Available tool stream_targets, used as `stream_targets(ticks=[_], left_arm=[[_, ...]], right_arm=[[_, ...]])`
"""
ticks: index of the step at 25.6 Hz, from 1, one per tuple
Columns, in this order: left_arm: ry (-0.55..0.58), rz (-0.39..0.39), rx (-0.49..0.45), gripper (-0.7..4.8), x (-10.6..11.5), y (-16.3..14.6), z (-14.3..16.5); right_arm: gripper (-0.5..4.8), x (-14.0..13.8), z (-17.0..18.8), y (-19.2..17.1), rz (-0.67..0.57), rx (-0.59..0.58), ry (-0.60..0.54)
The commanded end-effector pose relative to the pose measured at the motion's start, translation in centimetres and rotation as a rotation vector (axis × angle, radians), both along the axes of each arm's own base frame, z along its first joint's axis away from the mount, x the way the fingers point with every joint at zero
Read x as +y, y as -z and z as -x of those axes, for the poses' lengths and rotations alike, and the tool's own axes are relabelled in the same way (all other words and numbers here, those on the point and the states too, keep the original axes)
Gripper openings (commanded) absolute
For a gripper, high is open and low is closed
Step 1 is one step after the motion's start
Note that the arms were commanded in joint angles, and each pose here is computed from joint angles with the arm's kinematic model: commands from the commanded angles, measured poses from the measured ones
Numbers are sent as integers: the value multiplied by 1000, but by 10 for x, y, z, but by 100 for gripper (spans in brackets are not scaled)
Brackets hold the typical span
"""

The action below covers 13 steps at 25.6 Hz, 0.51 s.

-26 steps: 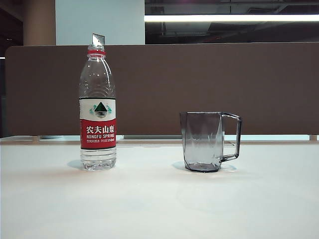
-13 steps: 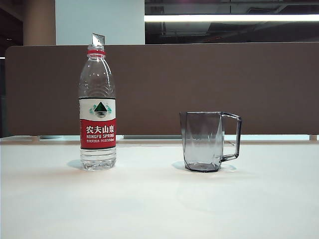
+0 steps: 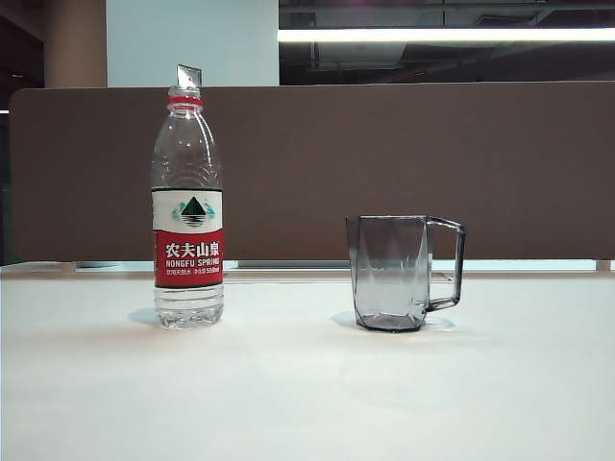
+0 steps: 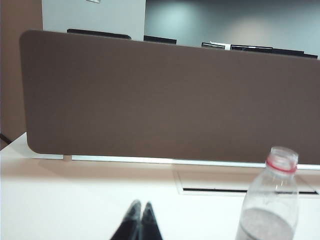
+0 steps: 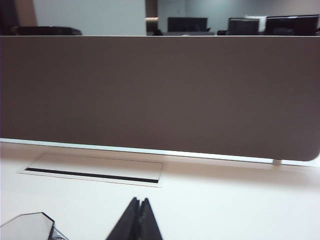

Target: Pick up the mineral water bottle with the left hand on the table and pour water into the mug until it's half full.

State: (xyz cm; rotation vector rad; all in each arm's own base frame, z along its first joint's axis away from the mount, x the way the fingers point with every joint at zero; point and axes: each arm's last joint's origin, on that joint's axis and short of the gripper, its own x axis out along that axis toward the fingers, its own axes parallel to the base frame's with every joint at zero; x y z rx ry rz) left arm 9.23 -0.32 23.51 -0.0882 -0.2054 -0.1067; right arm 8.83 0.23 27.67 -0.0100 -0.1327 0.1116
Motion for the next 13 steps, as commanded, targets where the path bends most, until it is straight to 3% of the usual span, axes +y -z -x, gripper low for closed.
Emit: stream_targets(ticks=[1, 7, 13], left_arm=[[7, 7, 30, -6, 0, -16, -9], [86, 5, 75, -6, -10, -35, -32], [248, -11, 178, -6, -38, -36, -57]], right_arm=[[-2, 1, -5, -20, -3, -18, -14], [-2, 3, -21, -44, -25, 13, -43], [-3, 21, -36, -57, -27, 66, -126]])
